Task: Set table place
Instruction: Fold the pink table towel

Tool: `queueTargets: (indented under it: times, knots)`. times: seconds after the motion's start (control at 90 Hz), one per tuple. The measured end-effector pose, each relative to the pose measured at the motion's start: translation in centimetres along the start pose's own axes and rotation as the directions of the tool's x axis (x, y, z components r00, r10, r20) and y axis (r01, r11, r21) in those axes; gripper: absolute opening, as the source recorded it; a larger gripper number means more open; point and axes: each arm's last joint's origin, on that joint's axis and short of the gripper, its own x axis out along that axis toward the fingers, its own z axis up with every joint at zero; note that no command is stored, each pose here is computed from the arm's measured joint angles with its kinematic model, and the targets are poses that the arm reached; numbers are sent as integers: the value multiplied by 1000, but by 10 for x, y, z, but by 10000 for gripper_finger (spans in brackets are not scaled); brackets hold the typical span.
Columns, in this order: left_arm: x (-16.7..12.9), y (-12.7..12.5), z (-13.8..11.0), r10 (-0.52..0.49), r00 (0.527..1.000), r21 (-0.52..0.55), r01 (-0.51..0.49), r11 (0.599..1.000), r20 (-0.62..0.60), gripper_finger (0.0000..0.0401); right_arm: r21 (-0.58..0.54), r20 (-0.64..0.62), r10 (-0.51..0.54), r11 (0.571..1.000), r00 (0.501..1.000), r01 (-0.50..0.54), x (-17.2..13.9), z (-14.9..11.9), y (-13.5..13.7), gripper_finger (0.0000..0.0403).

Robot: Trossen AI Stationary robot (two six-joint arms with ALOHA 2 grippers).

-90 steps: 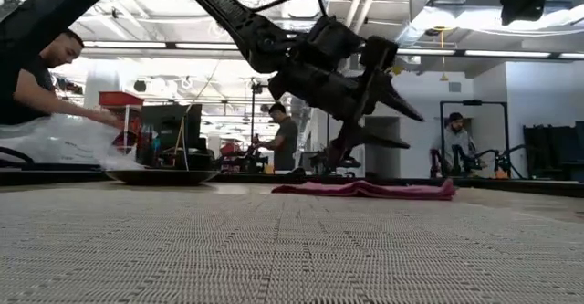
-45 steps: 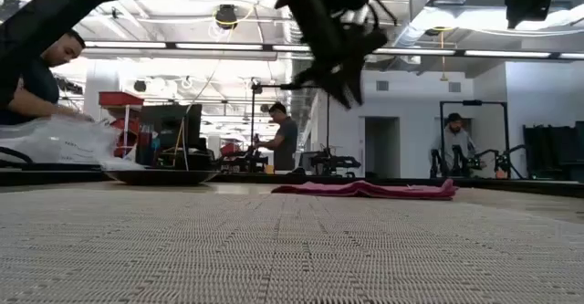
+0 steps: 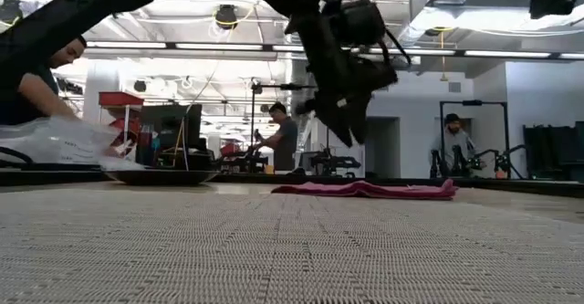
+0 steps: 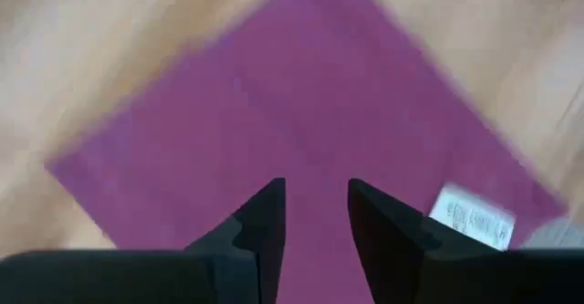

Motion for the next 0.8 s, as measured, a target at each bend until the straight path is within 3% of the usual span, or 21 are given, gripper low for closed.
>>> queueTargets:
  times: [0.111, 0.2, 0.356, 0.567, 0.667, 0.756, 0.8]
  knots:
    - [14, -2, -4, -50, 997, -22, 49, 999, -58, 102, -1, 5, 2, 1000, 1000, -2, -1, -1, 0, 56]
    - [20, 0, -9, -31, 995, -31, 28, 999, -100, 102, -2, 3, 6, 1000, 1000, -6, -1, -1, 0, 56]
    - [23, 2, -3, -94, 993, -135, 84, 987, -71, 102, -30, -7, 38, 999, 999, -38, 0, -1, 2, 56]
    - [23, 2, 2, -132, 990, -162, 123, 979, -40, 102, -46, -25, 61, 997, 998, -62, 0, -2, 6, 56]
    - [23, -1, 7, -156, 988, -278, 154, 948, 12, 102, -67, -38, 70, 995, 997, -73, 0, -4, 8, 56]
    - [21, -7, 13, -190, 978, -410, 208, 888, 84, 102, -89, -42, 81, 992, 996, -84, -1, -6, 9, 56]
    - [21, -9, 16, -205, 972, -419, 236, 877, 118, 102, -99, -38, 88, 991, 995, -92, -2, -9, 9, 56]
